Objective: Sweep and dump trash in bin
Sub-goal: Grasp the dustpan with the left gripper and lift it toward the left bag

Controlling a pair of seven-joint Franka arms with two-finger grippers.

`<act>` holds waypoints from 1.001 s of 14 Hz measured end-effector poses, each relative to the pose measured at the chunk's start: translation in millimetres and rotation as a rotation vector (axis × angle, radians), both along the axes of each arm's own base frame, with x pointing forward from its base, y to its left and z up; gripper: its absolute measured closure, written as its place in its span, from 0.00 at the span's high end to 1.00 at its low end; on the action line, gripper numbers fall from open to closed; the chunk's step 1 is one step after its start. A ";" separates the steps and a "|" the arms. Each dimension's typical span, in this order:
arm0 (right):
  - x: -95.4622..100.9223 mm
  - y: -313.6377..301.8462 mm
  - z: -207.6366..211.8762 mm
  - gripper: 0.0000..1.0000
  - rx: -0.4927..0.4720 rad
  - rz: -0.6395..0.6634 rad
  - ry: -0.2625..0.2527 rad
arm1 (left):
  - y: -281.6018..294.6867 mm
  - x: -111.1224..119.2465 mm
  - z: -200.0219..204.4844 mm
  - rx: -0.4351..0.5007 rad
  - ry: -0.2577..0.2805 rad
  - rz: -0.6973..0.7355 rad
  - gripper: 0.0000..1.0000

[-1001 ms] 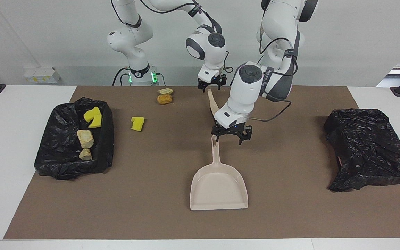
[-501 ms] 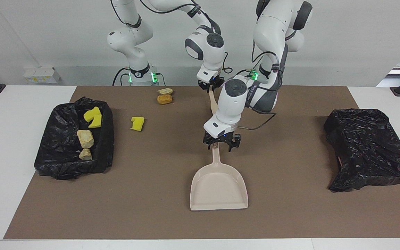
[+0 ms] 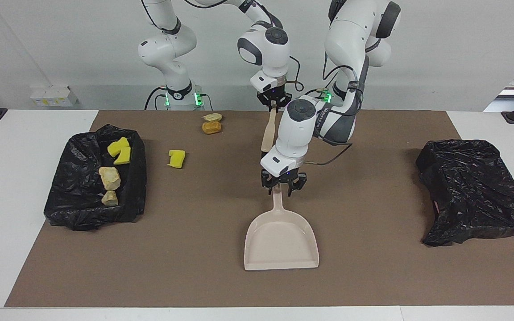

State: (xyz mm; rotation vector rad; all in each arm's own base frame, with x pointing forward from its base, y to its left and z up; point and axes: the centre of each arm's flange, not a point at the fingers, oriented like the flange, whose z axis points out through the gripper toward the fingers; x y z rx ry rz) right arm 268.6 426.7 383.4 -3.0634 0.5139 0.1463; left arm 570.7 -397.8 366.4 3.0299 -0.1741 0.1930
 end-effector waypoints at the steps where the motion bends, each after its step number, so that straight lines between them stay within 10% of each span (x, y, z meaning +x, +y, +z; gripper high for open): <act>1: -6.0 0.3 2.0 0.26 -0.015 -0.077 0.007 | -1.0 -0.3 -1.6 0.000 0.000 0.000 0.64; 4: -18.0 -2.6 -0.7 0.26 -0.086 -0.274 0.040 | 0.0 4.2 -0.2 -0.011 -0.030 0.001 0.31; 14: -8.5 -40.6 -21.8 0.26 -0.290 -0.859 0.205 | 69.6 34.4 37.5 0.059 -0.033 -0.154 0.31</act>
